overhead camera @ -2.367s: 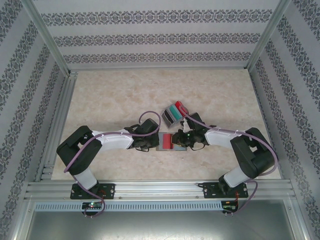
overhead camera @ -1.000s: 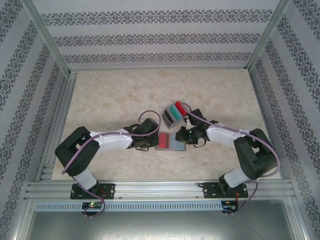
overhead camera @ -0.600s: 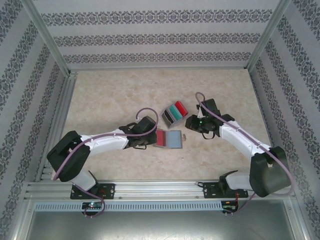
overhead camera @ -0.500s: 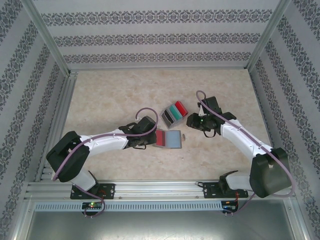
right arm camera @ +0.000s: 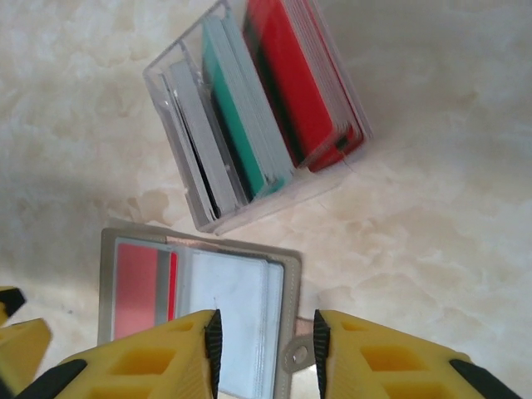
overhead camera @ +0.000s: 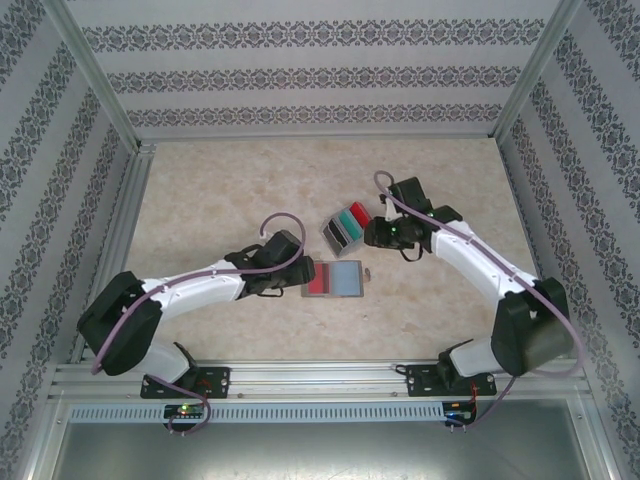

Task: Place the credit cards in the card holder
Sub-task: Insert the credit card into the card slot, then pick up the credit card from the storage box.

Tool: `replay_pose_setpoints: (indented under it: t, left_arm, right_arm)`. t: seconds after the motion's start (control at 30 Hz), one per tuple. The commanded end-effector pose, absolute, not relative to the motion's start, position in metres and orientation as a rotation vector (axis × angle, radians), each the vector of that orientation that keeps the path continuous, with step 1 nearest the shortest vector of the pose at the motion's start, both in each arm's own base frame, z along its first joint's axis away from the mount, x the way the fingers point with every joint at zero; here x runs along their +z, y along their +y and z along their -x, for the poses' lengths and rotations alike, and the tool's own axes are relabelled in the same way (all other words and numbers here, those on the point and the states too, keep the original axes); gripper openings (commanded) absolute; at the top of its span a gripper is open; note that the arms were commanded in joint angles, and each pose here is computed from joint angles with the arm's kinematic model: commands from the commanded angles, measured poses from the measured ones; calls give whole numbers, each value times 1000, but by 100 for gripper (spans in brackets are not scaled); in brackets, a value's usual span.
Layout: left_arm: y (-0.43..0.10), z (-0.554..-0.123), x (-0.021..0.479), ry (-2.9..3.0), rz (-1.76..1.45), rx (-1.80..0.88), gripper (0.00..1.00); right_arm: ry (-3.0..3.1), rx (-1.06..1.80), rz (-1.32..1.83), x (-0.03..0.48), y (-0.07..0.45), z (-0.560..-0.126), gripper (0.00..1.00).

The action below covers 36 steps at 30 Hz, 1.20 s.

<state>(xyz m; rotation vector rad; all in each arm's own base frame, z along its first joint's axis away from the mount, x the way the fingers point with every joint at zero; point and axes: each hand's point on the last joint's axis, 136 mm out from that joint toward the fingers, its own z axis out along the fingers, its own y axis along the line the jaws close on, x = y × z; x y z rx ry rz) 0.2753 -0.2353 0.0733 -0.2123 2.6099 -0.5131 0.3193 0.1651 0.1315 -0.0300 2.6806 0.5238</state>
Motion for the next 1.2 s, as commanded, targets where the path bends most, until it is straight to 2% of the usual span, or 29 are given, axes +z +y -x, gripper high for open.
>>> replay_pose_setpoints:
  t: [0.0,0.03,0.07,0.3,0.5,0.73,1.17]
  left_arm:
    - [-227,-295,93,2524,214,-492,89]
    - [-227,-300,97,2505,222,-503,97]
    - [-228,-305,103,2479,227,-525,99]
    - [-226,-334,126,2371,301,-613,99]
    - [-238,-338,133,2312,310,-795,99]
    - [-237,-337,130,2319,337,-809,99]
    - [-228,-330,119,2351,369,-787,99]
  right_arm:
    - [2729,335,164,131,163,-325,35]
    - [2734,330,193,131,167,-328,35]
    - [2738,322,223,130,171,-330,35]
    - [2765,173,313,126,185,-353,33]
    - [2784,73,373,116,192,-368,34]
    - [2811,-3,428,101,200,-381,36]
    - [2794,-339,577,80,198,-396,34]
